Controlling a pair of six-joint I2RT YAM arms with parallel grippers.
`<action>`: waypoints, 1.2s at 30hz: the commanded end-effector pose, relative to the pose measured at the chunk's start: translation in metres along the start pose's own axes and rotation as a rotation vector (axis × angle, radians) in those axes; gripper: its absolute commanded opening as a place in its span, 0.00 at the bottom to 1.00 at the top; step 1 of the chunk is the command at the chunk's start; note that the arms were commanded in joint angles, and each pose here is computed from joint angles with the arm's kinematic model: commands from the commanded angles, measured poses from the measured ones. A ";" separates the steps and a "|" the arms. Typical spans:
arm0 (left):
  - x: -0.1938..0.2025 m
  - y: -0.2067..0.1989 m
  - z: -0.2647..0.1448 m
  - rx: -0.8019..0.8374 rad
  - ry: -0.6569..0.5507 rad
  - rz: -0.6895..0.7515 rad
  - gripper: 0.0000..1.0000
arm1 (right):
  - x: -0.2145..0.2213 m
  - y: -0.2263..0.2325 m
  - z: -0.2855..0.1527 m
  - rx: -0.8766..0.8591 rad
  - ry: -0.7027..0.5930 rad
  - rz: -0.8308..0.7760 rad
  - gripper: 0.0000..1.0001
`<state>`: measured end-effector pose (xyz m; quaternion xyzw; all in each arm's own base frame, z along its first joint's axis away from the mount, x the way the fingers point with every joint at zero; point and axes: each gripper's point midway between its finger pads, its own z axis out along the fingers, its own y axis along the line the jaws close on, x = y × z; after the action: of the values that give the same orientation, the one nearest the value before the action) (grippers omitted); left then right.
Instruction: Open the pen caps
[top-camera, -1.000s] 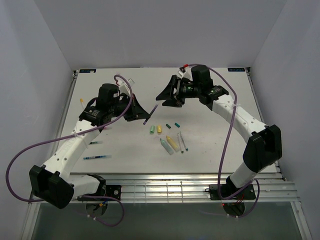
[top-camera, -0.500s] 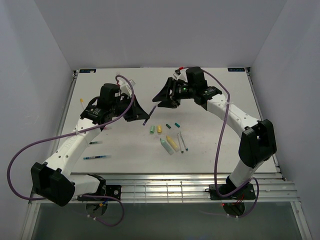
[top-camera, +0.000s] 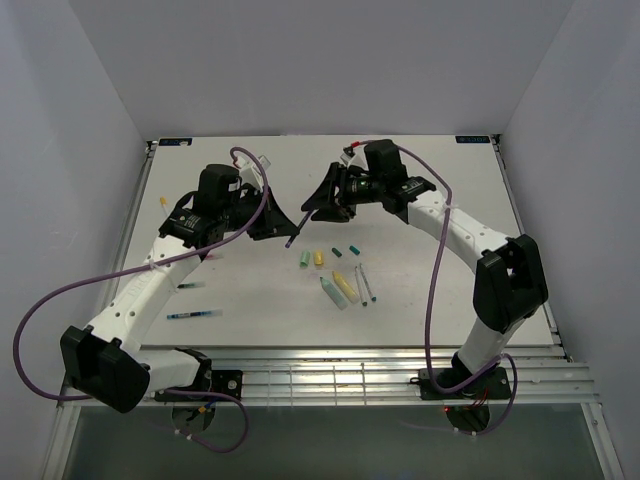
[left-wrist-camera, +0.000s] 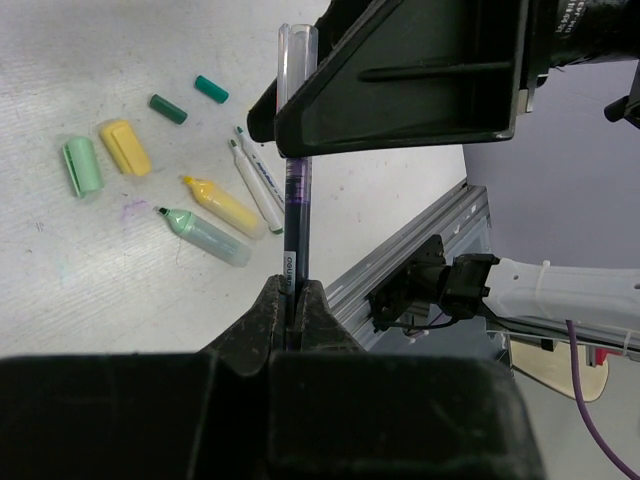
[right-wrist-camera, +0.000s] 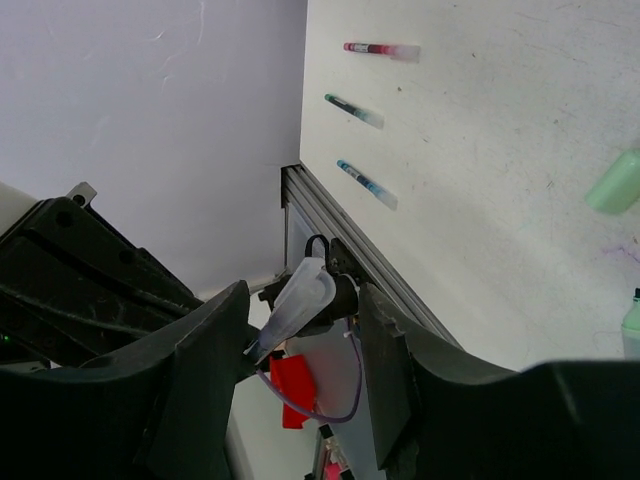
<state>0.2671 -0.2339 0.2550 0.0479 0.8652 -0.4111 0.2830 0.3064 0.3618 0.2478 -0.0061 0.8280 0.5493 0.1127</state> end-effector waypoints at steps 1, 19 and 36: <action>-0.010 -0.021 -0.013 0.059 -0.041 0.048 0.00 | -0.006 0.013 0.004 -0.048 -0.003 -0.034 0.54; 0.010 -0.014 -0.003 0.079 0.043 -0.009 0.58 | 0.007 0.024 0.003 -0.143 0.030 -0.036 0.08; 0.034 0.002 0.014 0.091 0.146 -0.062 0.32 | 0.000 0.048 0.007 -0.212 0.027 -0.038 0.08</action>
<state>0.2492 -0.2472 0.2249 0.0513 0.8719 -0.4440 0.2002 0.3029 0.3793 0.2548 -0.0120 0.7937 0.6016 0.0898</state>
